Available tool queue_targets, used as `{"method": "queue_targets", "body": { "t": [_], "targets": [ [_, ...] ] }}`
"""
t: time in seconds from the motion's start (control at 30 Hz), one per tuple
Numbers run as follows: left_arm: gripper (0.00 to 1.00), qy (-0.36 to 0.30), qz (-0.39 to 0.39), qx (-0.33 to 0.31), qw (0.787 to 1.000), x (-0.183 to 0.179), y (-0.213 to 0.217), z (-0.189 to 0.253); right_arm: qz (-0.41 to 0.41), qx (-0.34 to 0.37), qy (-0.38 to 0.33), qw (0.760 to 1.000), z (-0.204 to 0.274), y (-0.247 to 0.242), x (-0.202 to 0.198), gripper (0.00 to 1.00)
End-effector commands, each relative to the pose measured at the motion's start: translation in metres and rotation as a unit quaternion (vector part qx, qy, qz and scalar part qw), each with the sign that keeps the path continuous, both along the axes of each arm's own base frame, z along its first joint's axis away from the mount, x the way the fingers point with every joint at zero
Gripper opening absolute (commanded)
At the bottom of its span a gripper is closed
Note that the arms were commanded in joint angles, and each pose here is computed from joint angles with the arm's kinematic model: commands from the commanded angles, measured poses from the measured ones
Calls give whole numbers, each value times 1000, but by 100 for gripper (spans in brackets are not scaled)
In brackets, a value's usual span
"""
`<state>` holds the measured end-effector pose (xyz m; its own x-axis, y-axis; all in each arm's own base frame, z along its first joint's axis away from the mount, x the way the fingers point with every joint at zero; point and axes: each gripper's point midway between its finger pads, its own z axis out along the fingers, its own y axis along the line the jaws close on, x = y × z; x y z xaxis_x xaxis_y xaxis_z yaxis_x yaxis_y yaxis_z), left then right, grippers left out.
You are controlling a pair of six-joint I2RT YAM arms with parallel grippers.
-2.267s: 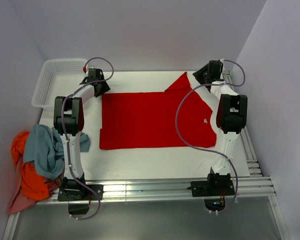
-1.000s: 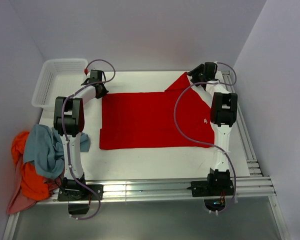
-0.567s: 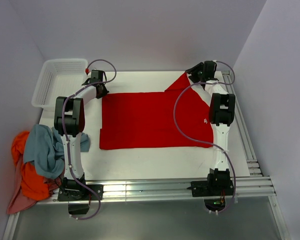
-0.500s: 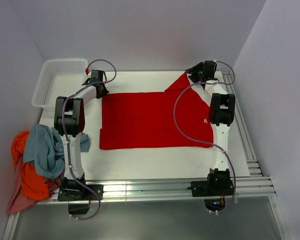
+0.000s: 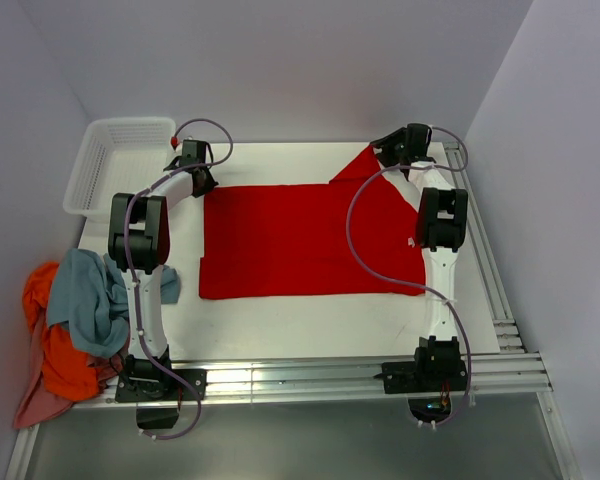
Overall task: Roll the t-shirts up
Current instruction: Fold the tshirt
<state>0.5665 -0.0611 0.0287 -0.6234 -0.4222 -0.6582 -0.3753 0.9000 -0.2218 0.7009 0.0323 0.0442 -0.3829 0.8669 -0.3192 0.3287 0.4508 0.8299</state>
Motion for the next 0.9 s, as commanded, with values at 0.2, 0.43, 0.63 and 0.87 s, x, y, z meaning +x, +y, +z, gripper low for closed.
{"method": "queue_targets", "body": {
  "t": [0.2,0.43,0.63,0.87],
  "targets": [
    [0,21,-30,-6,999,-11,-14,-4,26,-10,-23,999,15,14,6,53],
    [0,21,-31,-7,999,-11,-15,-4,31,-37,-48,998,28,17,4,52],
    [0,23,-32,-7,999,-11,-14,-5,44,-60,-56,996,34,25,4,52],
    [0,23,-33,-7,999,-11,-15,-5,48,-73,-42,995,29,25,3,49]
  ]
}}
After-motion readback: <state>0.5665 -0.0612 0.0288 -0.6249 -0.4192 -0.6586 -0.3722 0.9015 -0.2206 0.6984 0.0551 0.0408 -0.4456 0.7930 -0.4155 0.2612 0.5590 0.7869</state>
